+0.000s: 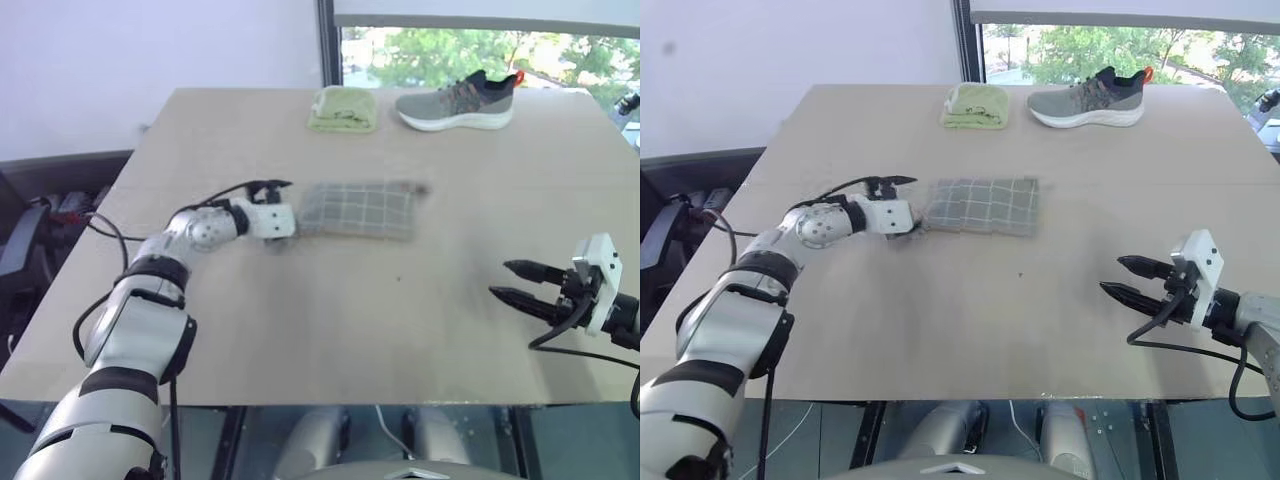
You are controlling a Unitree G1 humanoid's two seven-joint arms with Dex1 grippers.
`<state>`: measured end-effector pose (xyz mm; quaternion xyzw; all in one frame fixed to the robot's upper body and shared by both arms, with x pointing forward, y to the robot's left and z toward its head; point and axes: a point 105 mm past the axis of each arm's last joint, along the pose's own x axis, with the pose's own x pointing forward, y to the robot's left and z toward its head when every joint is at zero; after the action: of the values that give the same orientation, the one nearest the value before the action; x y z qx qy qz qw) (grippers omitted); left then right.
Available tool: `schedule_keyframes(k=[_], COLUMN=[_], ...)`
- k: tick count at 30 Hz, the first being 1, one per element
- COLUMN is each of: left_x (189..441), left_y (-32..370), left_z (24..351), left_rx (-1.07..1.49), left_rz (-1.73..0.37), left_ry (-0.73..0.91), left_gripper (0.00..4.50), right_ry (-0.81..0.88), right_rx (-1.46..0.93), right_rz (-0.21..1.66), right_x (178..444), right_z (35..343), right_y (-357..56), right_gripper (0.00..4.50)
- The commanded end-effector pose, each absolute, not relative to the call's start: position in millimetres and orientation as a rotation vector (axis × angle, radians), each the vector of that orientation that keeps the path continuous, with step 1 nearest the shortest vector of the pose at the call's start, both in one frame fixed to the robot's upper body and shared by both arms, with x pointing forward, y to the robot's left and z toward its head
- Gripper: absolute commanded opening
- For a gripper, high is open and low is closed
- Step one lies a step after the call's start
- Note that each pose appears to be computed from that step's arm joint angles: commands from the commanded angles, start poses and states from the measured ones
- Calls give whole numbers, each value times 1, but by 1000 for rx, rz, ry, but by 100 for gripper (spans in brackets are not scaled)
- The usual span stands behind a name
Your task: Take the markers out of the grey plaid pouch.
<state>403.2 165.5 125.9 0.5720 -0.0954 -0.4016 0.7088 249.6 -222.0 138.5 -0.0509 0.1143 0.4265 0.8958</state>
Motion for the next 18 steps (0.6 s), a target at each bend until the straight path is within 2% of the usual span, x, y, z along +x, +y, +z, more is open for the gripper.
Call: schedule_keyframes(k=[1, 5, 10, 14, 18], left_x=[372, 358, 361, 366, 365], left_y=[148, 144, 140, 145, 160], left_z=[115, 105, 95, 87, 94], left_rx=[1285, 1277, 1295, 1407, 1378], left_rz=[-1125, -1195, -1162, -1131, -1100], left_ry=[-300, -324, -306, -284, -279], left_gripper=[446, 446, 446, 446, 446], right_ry=[203, 196, 190, 188, 180], right_rx=[-142, -139, -144, -147, -145], right_rz=[880, 894, 910, 913, 906], right_x=[248, 252, 257, 259, 257], right_z=[150, 150, 152, 152, 152], right_y=[-224, -220, -218, -217, -216], right_gripper=[315, 315, 315, 315, 315])
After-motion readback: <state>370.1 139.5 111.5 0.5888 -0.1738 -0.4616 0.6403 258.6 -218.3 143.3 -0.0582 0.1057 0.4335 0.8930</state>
